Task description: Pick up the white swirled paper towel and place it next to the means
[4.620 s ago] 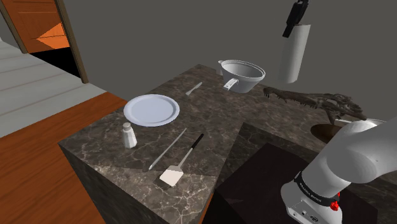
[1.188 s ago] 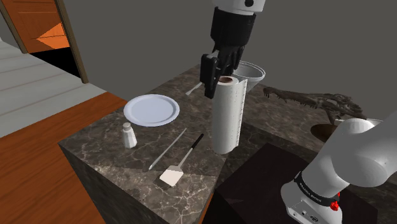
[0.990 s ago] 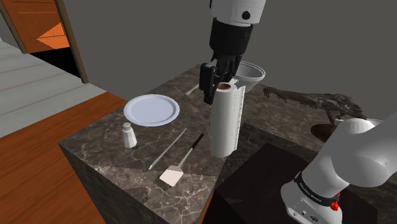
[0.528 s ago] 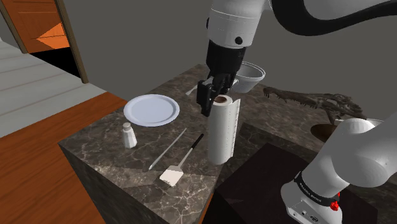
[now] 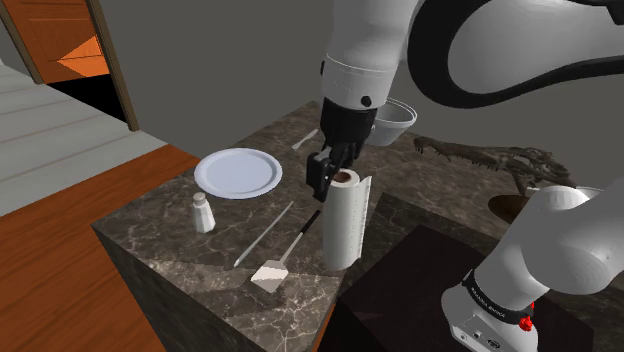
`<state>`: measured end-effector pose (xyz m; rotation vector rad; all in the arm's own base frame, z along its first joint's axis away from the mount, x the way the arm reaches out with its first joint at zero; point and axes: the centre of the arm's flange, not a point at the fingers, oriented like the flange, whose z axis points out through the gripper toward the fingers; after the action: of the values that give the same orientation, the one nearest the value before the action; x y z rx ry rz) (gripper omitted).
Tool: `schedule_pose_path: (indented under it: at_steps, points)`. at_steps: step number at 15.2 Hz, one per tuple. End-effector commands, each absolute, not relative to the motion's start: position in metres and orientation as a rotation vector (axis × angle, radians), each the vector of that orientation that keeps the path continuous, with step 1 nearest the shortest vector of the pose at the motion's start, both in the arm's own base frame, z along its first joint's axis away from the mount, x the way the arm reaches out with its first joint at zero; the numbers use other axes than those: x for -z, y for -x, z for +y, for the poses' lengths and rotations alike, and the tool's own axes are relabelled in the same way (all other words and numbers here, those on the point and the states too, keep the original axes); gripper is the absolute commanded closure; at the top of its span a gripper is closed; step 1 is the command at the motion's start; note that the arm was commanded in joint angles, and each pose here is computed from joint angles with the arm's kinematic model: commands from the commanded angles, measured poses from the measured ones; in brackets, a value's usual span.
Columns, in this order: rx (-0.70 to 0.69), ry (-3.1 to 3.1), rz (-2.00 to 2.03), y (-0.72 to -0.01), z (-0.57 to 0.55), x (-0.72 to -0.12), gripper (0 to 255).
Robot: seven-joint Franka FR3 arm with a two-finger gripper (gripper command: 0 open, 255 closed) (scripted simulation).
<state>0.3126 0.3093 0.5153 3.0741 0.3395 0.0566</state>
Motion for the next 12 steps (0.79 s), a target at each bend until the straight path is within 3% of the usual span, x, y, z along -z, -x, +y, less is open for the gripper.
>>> schedule_pose_path:
  at_steps: [1, 12]
  points:
    - [-0.057, -3.074, 0.340, -0.313, 0.310, -0.504, 255]
    - [-0.057, -3.074, 0.340, -0.313, 0.310, -0.446, 255]
